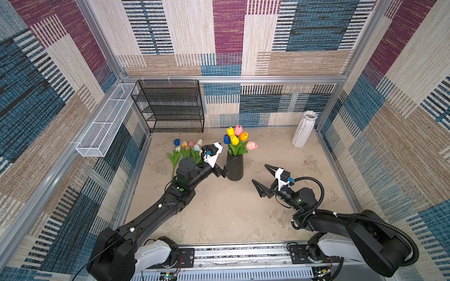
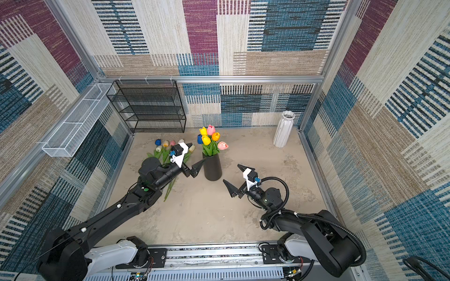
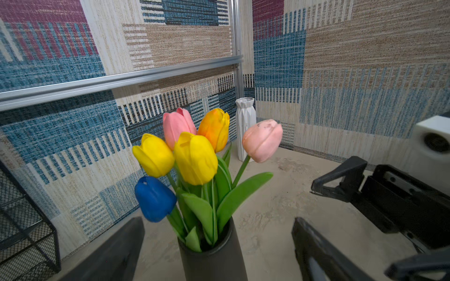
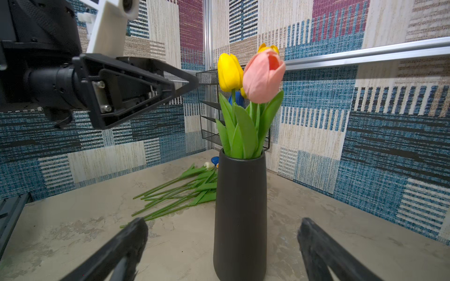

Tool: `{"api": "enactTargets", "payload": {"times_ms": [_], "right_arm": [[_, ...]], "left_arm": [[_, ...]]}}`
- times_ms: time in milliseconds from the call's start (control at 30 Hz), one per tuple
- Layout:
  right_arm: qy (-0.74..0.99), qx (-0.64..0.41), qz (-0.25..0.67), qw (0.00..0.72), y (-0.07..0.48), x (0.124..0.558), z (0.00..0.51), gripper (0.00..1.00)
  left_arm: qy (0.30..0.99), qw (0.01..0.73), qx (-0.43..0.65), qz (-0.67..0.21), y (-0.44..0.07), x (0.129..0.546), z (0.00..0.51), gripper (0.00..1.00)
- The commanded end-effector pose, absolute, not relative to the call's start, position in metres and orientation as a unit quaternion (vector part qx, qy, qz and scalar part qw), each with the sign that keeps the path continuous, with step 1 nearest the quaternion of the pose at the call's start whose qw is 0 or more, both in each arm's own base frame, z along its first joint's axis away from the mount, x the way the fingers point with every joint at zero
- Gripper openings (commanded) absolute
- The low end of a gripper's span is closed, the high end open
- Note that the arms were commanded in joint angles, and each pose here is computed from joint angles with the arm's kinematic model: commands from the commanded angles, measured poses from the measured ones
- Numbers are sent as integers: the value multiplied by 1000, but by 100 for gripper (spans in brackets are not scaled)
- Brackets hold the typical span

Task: Arrange the flowers into the vase
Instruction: 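Open the left gripper and move it back to the tulips on the table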

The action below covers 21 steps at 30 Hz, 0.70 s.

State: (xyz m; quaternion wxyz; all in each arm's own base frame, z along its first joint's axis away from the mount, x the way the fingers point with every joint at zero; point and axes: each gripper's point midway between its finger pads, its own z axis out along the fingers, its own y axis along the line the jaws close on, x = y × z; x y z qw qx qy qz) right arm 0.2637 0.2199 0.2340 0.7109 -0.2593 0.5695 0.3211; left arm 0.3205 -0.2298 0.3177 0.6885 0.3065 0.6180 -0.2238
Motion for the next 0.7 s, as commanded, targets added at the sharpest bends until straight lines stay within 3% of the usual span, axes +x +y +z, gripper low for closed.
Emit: {"api": "enactTargets", "payload": {"times_ms": [0,100,133,200,333,467,667], "right_arm": [[554,-263,327,719,222,261,243,100],[555,-263,327,718,222,262,242,100],[556,-263,327,717,222,262,241,100],[556,-262,328,717,222,263,241,100],[558,-265,332,713,225,264,238,100],[559,-266,327,714,225,265,238,100],[559,-266,326,714,225,265,238,100]], "left_arm": [[682,677,216,-171,-179,341,302,95],[783,609,60,-106,-103,369,264,88],[814,574,9,-88,-78,375,246,81],[862,499,-64,-57,-38,380,211,58],[928,351,-126,-16,10,384,143,57],[958,251,-139,9,36,386,101,55],[984,130,-116,45,56,389,59,41]]}}
